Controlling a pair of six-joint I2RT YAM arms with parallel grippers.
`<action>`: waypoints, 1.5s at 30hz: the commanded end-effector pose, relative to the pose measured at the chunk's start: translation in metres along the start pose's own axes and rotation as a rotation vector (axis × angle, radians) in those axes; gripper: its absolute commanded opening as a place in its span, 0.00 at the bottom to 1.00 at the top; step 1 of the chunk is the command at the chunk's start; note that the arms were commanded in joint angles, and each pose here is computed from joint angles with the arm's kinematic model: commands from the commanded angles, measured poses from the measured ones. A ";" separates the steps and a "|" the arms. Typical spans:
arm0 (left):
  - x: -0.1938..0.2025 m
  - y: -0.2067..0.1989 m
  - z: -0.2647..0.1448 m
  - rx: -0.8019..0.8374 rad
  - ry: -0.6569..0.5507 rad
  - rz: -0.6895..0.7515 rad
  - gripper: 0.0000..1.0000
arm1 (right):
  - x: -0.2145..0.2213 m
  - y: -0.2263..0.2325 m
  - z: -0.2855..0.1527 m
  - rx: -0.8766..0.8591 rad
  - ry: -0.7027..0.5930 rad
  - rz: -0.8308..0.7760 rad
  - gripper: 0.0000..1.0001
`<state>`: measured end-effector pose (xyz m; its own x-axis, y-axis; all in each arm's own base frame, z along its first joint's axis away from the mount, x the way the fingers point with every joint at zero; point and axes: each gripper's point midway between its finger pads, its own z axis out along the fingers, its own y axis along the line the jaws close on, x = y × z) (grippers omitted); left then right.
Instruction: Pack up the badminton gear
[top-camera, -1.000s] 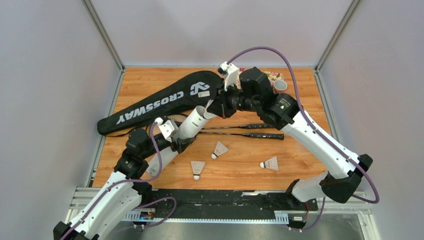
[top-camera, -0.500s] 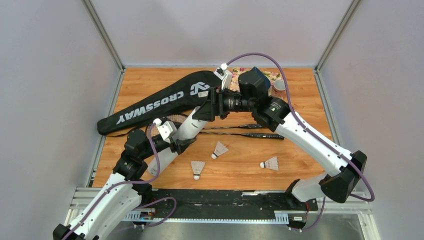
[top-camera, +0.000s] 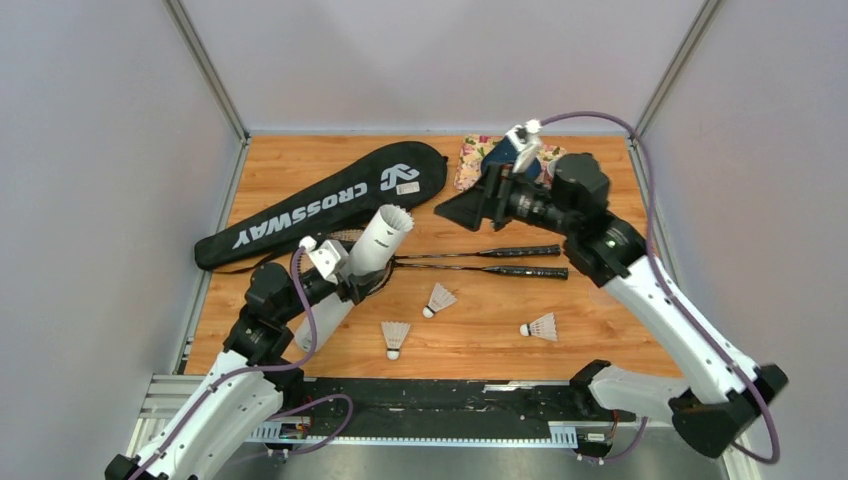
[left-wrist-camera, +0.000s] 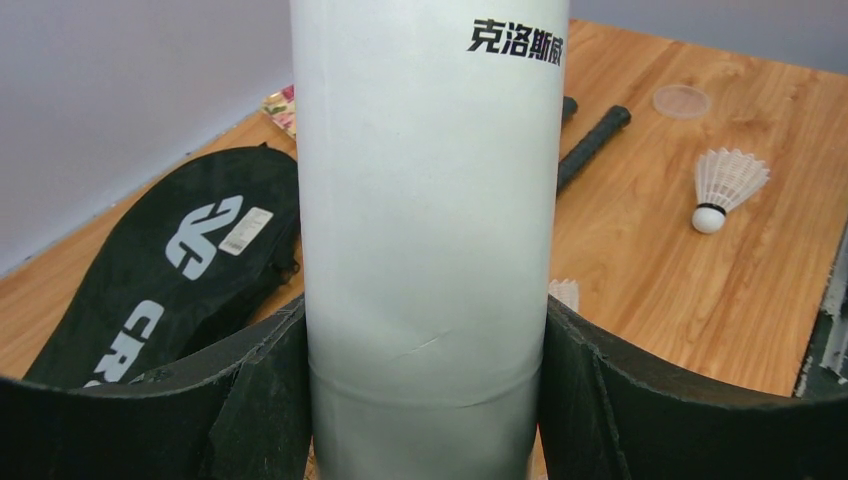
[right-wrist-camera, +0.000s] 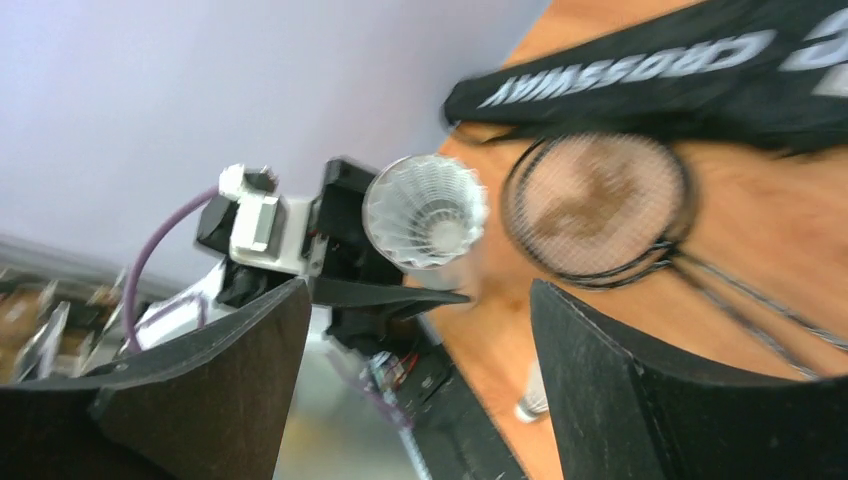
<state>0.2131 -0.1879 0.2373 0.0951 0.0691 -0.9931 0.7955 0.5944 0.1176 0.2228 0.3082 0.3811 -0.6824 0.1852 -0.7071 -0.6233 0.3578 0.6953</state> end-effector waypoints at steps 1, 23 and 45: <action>-0.012 0.023 -0.004 -0.134 -0.043 0.024 0.19 | 0.012 -0.067 -0.029 0.296 -0.041 -0.067 0.81; -0.005 0.026 -0.009 -0.162 -0.040 0.036 0.18 | 0.196 -0.215 0.052 0.087 0.655 0.033 0.54; 0.003 0.006 0.002 -0.026 0.010 0.004 0.18 | -0.020 -0.033 -0.013 0.242 -0.029 -0.329 0.00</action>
<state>0.2259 -0.1773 0.2238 0.0736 0.0935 -0.9929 0.7394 0.6630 0.1172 0.2661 0.2887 0.3064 -0.5358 -0.0448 -0.8432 -0.6700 0.6302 0.3923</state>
